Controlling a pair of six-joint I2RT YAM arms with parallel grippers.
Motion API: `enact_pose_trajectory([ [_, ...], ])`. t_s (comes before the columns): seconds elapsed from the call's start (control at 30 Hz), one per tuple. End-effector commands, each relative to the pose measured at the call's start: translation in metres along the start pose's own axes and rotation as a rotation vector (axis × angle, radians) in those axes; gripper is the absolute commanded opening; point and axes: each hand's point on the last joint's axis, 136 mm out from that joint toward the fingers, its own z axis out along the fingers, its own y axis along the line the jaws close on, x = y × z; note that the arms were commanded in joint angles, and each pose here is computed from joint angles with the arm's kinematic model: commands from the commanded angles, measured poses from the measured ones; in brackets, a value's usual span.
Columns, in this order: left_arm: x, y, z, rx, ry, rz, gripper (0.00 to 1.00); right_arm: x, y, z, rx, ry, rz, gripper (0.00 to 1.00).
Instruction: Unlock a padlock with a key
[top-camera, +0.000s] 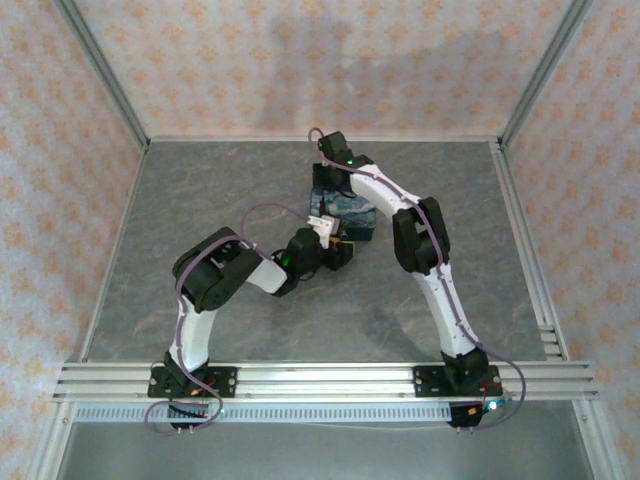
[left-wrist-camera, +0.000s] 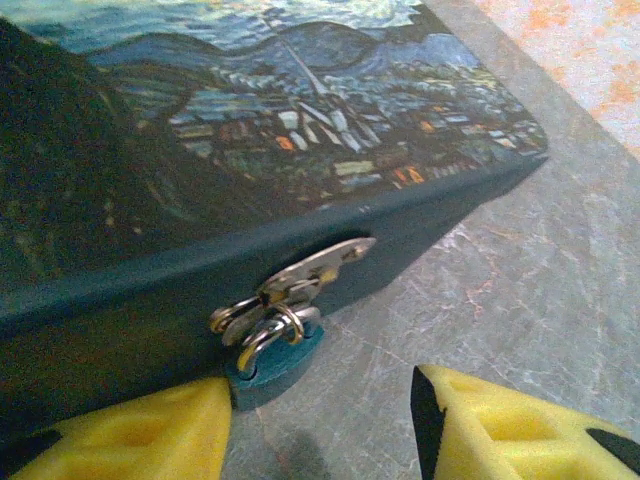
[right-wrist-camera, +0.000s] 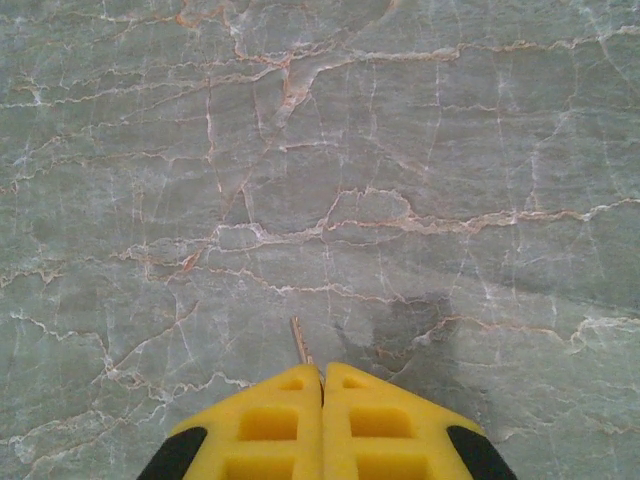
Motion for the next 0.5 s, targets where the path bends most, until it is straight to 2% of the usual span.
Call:
enact_pose_trajectory([
  [0.0,0.062,0.035,-0.012,-0.143,0.183,0.001,0.48,0.021,0.007,-0.007,0.007,0.081,-0.014,0.00],
  [0.2,0.050,0.007,-0.006,0.029,0.104,-0.057,0.48,0.023,0.007,-0.005,0.008,0.085,-0.016,0.00],
  [0.3,0.044,0.002,-0.001,0.074,0.089,-0.077,0.37,0.024,0.008,-0.005,0.007,0.088,-0.015,0.00],
  [0.33,0.039,0.001,0.001,0.088,0.077,-0.086,0.36,0.024,0.008,-0.005,0.007,0.087,-0.016,0.00],
  [0.47,0.035,0.002,0.005,0.087,0.072,-0.088,0.45,0.026,0.007,-0.005,0.010,0.092,-0.017,0.00],
])
